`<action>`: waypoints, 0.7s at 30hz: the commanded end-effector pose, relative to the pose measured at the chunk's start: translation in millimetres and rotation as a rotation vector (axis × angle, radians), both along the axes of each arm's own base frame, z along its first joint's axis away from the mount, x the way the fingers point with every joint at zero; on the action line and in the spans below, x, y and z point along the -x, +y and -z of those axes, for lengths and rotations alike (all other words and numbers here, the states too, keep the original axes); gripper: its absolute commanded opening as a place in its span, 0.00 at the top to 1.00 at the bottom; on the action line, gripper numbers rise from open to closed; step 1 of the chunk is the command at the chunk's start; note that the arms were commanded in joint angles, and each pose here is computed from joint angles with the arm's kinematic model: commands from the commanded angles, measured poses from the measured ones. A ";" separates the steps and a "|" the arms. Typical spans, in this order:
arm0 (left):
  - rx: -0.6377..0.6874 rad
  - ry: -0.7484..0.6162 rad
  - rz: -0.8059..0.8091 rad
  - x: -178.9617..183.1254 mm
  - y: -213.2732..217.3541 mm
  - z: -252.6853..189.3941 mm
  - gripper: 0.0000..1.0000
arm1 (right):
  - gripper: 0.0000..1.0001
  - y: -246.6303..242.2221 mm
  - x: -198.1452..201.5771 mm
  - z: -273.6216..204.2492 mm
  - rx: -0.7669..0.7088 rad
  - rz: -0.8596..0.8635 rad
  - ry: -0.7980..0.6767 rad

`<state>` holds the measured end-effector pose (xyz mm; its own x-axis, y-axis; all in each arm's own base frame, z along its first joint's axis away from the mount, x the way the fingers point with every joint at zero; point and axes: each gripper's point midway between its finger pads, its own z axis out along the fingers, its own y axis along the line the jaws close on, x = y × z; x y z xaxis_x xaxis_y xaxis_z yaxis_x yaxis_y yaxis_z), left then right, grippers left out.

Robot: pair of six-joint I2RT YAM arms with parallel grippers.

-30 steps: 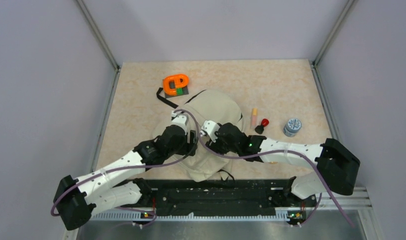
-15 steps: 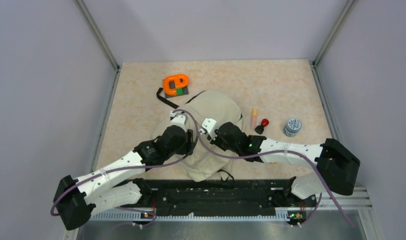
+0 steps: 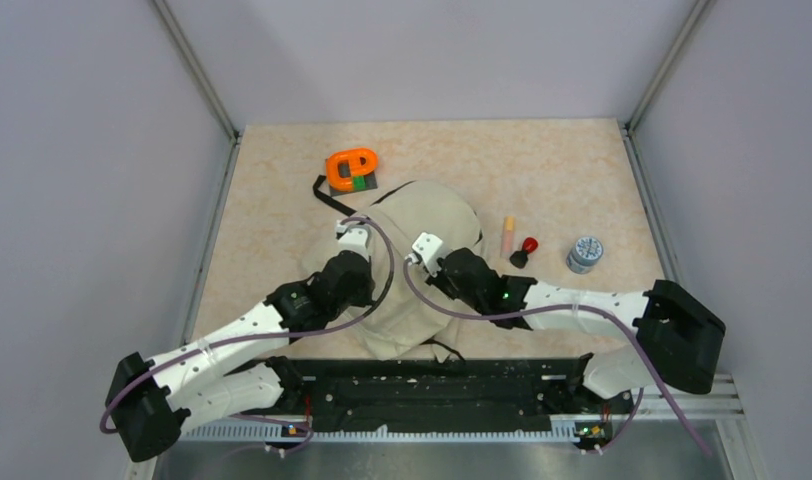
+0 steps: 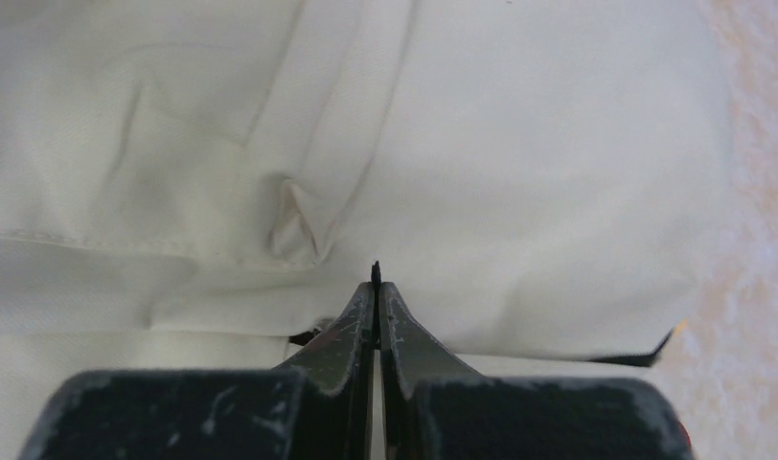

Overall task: Pack the student bag
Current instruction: Unzip the student bag at the center of the board.

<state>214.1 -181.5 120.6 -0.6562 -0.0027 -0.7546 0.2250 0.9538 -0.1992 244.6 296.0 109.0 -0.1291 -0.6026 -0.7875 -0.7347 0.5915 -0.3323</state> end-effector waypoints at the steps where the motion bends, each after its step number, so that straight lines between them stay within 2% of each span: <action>1: -0.002 -0.064 -0.053 -9.3 7.9 -12.1 0.93 | 1.00 -23.4 -24.8 -35.6 -0.096 0.231 -0.143; 2: -0.005 -0.067 -0.057 -9.3 9.4 -11.8 1.00 | 1.00 -30.9 -28.7 -37.8 -0.094 0.280 -0.163; 11: -0.032 -0.074 -0.081 -7.8 19.5 -10.2 1.00 | 1.00 -61.3 -43.2 -54.0 -0.110 0.496 -0.255; 21: -0.067 -0.088 -0.145 -7.0 37.1 -15.0 1.00 | 1.00 -70.7 -55.6 -66.2 -0.162 0.560 -0.266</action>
